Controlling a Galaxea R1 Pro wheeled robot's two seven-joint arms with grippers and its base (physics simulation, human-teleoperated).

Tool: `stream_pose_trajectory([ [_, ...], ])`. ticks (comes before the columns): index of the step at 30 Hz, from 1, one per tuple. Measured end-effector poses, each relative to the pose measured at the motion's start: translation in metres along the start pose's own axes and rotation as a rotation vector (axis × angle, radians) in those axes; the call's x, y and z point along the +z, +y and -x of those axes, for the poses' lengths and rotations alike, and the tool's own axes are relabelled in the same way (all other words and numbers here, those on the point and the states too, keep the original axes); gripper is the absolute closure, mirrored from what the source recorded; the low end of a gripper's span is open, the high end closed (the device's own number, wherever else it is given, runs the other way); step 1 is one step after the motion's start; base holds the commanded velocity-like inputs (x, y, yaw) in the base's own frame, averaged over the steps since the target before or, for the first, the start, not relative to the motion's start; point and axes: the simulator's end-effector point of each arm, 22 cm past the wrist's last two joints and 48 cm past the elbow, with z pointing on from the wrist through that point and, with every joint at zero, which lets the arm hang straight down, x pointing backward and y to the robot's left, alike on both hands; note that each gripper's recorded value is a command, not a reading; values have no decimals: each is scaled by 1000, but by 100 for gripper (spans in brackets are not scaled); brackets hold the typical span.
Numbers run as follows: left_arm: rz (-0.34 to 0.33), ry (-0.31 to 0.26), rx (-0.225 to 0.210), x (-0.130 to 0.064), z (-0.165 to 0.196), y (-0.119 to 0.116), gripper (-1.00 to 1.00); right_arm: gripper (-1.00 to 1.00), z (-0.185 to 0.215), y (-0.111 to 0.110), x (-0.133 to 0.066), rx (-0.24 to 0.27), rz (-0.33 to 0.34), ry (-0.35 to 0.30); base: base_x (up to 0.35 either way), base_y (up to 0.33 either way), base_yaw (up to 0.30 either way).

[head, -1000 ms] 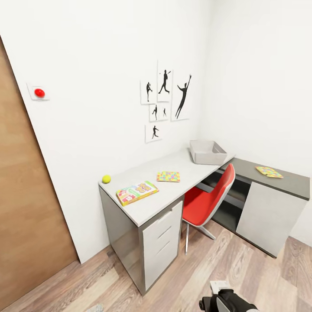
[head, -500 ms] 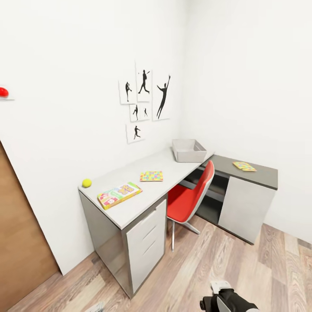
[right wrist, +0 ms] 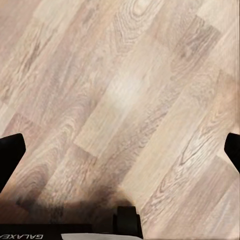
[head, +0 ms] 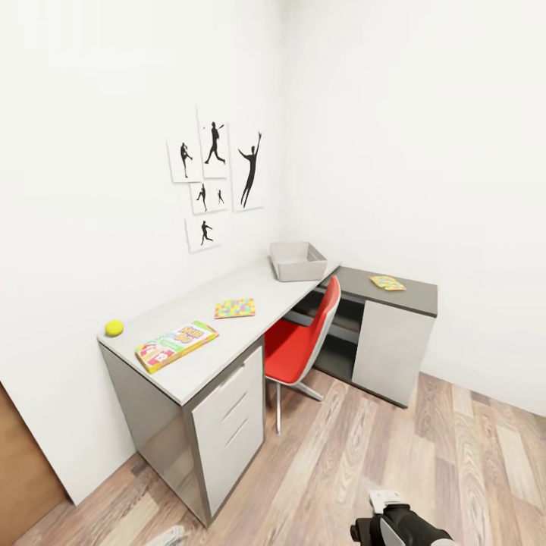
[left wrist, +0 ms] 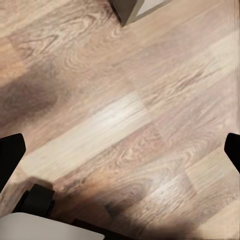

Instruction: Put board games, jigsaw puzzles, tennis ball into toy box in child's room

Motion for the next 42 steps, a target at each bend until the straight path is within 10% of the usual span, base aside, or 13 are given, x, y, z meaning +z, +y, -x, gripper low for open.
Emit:
stream_pose_trajectory([
  [22,-43,-67,97,-4,4,-35,-100,-100,61,-15,-26,-9,-20,-198,-81,0,-262],
  [42,-95,-191,171,-15,24,-64,-100,-100,40,-35,-89,-26,-52,-212,-4,0,-251],
])
